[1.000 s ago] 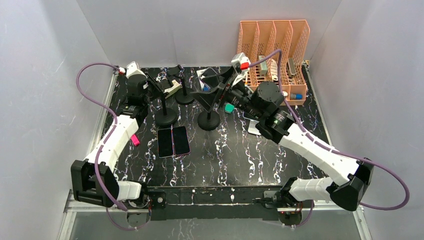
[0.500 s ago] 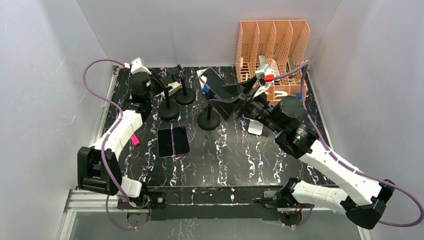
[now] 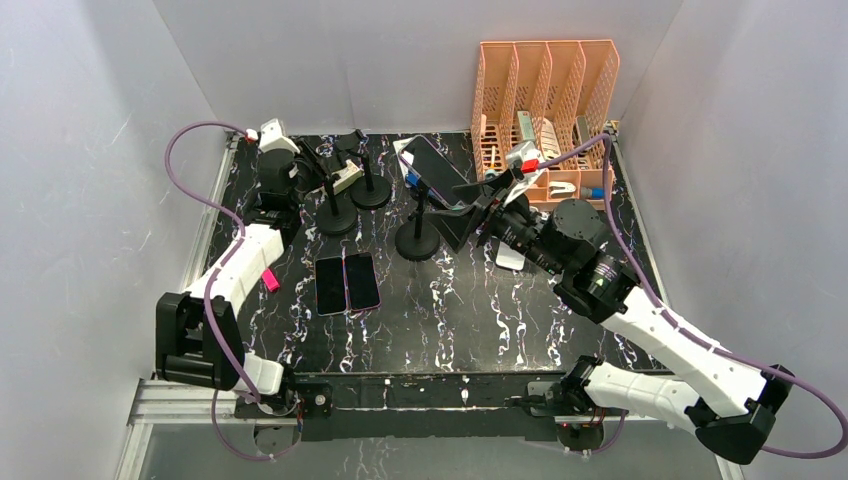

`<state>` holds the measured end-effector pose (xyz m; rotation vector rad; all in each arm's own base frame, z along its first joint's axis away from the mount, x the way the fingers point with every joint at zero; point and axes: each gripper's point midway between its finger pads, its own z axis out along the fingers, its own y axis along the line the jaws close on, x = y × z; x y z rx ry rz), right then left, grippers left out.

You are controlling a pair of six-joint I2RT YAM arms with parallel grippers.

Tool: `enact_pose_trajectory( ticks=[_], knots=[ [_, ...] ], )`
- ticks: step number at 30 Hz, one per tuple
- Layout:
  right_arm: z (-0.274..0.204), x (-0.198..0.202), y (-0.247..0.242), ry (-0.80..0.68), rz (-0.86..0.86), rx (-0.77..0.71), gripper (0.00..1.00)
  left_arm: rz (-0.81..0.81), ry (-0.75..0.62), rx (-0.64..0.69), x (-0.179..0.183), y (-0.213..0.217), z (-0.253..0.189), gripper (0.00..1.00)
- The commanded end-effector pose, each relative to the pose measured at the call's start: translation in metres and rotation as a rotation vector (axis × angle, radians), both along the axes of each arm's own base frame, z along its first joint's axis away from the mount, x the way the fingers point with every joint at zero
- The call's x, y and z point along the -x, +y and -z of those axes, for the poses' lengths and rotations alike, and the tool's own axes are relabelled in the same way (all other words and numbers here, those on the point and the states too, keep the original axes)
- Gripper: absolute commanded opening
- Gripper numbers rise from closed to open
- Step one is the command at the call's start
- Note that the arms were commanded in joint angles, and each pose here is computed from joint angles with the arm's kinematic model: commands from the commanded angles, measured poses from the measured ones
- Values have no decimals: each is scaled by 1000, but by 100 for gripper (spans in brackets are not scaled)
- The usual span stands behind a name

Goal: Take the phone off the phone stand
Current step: Place the phone stand at the center of the board.

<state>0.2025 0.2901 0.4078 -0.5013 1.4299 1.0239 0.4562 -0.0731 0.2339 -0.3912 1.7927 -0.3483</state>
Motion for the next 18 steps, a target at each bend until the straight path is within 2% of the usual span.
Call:
enact_pose_trajectory(
  ticks=[1, 5, 11, 14, 18],
  knots=[
    [-6, -1, -12, -26, 50, -6, 88, 26, -38, 20, 10, -2, -11, 41],
    [-1, -4, -18, -14, 82, 15, 88, 18, -17, 27, 21, 0, -6, 54],
    [9, -15, -26, 26, 156, 70, 88, -50, -6, 33, 43, 14, -22, 78],
    [16, -25, -27, 50, 200, 121, 88, -102, 32, 72, 63, 22, -29, 79],
    [21, -39, -31, 87, 274, 180, 90, -60, 34, 146, 87, 13, -42, 80]
  ],
)
